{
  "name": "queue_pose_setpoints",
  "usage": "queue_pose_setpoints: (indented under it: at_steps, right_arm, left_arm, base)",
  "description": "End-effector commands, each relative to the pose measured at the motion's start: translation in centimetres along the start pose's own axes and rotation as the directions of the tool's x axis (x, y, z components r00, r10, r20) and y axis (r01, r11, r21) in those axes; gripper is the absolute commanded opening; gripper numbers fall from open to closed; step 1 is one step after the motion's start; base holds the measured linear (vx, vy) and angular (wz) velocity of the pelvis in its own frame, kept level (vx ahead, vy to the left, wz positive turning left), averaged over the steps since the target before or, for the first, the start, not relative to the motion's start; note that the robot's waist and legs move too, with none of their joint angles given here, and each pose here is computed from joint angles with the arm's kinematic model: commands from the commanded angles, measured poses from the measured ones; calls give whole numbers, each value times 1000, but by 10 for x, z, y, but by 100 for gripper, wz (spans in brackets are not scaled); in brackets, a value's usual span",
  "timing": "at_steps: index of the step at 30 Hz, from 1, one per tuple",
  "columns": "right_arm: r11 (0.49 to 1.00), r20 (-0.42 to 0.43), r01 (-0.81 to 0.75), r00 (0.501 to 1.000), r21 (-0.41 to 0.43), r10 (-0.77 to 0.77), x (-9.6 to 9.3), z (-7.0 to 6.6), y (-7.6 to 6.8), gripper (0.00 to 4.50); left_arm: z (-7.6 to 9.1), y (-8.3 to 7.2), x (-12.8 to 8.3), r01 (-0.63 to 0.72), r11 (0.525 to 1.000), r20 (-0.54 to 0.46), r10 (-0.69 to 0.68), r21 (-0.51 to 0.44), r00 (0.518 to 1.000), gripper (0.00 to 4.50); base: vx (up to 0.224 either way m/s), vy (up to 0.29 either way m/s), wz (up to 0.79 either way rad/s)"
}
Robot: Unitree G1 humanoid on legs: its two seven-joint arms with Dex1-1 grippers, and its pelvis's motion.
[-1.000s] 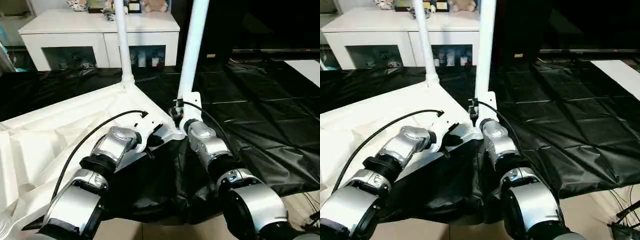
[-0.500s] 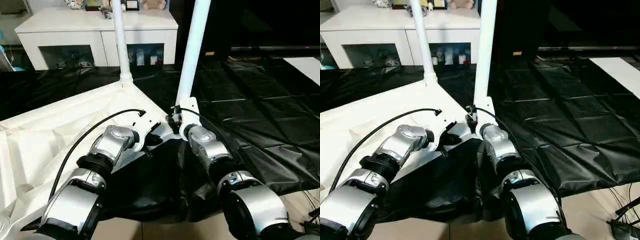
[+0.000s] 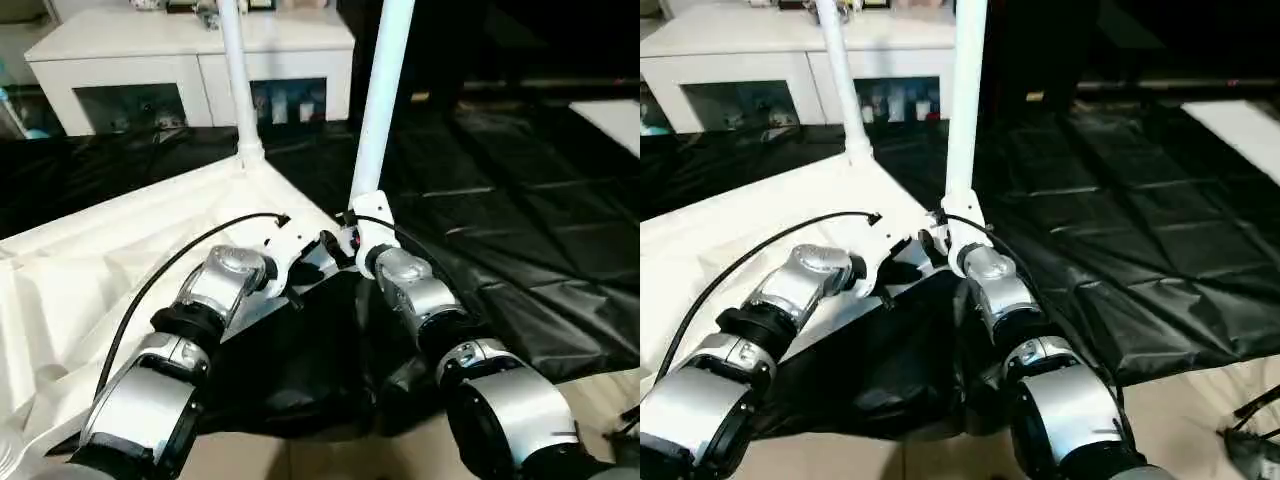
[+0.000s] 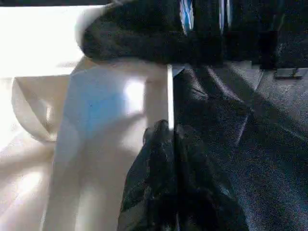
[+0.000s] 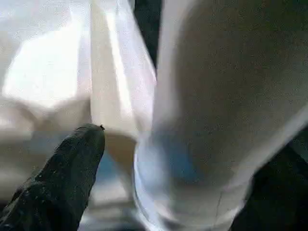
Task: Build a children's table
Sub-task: Rotate leg to tighten
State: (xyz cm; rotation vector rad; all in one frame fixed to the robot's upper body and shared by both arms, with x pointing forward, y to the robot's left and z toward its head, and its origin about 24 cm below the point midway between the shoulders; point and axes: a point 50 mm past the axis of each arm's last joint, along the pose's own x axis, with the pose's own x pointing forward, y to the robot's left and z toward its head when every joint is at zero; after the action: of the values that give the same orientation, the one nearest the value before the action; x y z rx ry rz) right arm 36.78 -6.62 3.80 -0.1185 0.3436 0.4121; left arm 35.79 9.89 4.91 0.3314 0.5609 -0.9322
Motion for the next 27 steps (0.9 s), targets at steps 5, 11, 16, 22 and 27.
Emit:
queue_pose_setpoints:
  at_steps: [5, 11, 16, 22, 27]
  right_arm:
    - [999, 3, -19, 1000, 34, 19, -1, -5, 1, 435]
    - [999, 38, -14, 999, 33, 13, -1, 0, -4, 435]
    - [999, 50, -15, 999, 40, 13, -2, 1, -5, 435]
    - [998, 50, -11, 999, 57, 8, -4, -3, -9, 435]
    - [997, 43, -2, 999, 76, -1, -7, -10, -14, 435]
  left_arm:
    - [-14, -16, 13, 63, 998, -65, -64, -14, 996, 0]
    - [-15, -15, 12, 67, 998, -66, -67, -11, 996, 0]
    - [-15, -15, 12, 75, 997, -67, -75, -10, 995, 0]
    - [-17, -14, 10, 80, 997, -72, -80, -4, 994, 0]
    - [-18, -14, 10, 83, 997, -73, -83, 0, 994, 0]
  base:
    - [0, 0, 0]
    - [0, 0, 0]
    - [0, 0, 0]
    - [0, 0, 0]
    - [0, 0, 0]
